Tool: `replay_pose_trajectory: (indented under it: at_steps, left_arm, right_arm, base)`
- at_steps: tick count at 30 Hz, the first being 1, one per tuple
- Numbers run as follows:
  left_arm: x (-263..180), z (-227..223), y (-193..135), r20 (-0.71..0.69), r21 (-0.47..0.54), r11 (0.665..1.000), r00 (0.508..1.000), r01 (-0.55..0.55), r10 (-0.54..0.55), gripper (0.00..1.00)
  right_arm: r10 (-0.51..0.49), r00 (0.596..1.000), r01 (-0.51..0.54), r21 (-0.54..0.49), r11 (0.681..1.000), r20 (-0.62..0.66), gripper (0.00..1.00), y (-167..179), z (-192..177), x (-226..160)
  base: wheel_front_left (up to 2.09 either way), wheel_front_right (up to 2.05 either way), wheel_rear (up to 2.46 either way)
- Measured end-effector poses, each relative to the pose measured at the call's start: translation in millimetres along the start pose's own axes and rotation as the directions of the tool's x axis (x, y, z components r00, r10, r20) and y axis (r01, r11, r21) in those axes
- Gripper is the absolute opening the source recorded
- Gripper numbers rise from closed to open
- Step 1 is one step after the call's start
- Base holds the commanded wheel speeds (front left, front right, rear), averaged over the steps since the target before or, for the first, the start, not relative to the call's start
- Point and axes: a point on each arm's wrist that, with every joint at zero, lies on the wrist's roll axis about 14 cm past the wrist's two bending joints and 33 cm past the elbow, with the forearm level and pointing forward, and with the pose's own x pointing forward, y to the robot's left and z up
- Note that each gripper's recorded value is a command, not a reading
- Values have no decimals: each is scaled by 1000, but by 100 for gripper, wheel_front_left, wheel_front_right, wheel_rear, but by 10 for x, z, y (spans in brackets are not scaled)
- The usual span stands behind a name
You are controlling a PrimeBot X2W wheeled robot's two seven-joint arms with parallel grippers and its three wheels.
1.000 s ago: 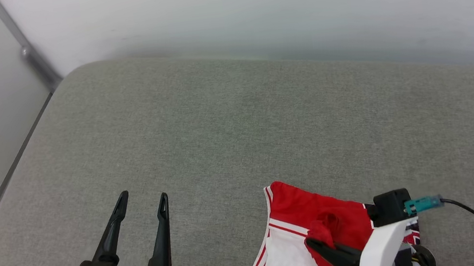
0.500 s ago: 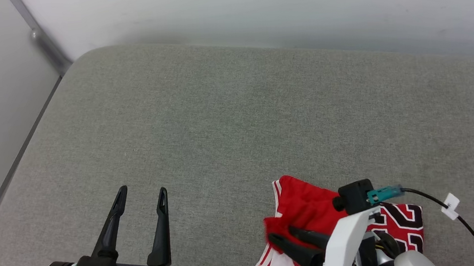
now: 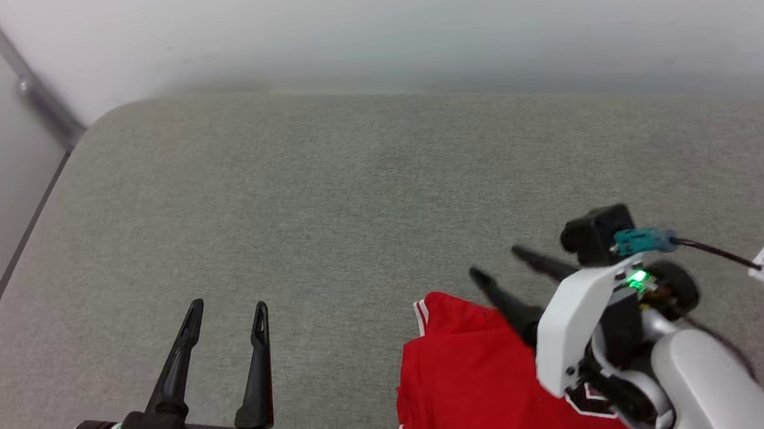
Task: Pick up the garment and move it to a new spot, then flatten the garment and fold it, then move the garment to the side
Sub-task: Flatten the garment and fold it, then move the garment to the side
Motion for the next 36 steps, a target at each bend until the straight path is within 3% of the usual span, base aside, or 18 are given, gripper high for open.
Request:
replay_pose_trajectory:
  at_steps: [3,7,12,16,25,36]
  left_arm:
    - [40,12,-56,8,-2,1000,1000,24,-24,100]
    - [95,-2,-136,8,-1,998,998,61,-61,100]
    - [176,-7,-261,15,-13,994,994,106,-106,100]
    - [224,-26,-354,14,-22,990,990,138,-137,100]
    - [220,-58,-474,7,-39,984,985,172,-172,100]
    - [164,-102,-484,-10,-50,984,985,172,-173,100]
  right_arm:
    - [-105,990,120,-160,980,94,100,-298,286,-140]
    - [-274,935,338,-332,881,226,100,-905,618,-526]
    - [-379,841,516,-360,777,385,100,-1321,938,-1012]
    - [-424,771,599,-313,737,475,100,-1493,981,-1382]
    - [-440,671,653,-195,732,596,100,-1364,835,-1812]
    - [-479,663,648,-121,752,575,100,-1273,527,-1843]
  base:
    - [0,0,0]
    - [0,0,0]
    - [0,0,0]
    - [0,0,0]
    - [0,0,0]
    - [0,0,0]
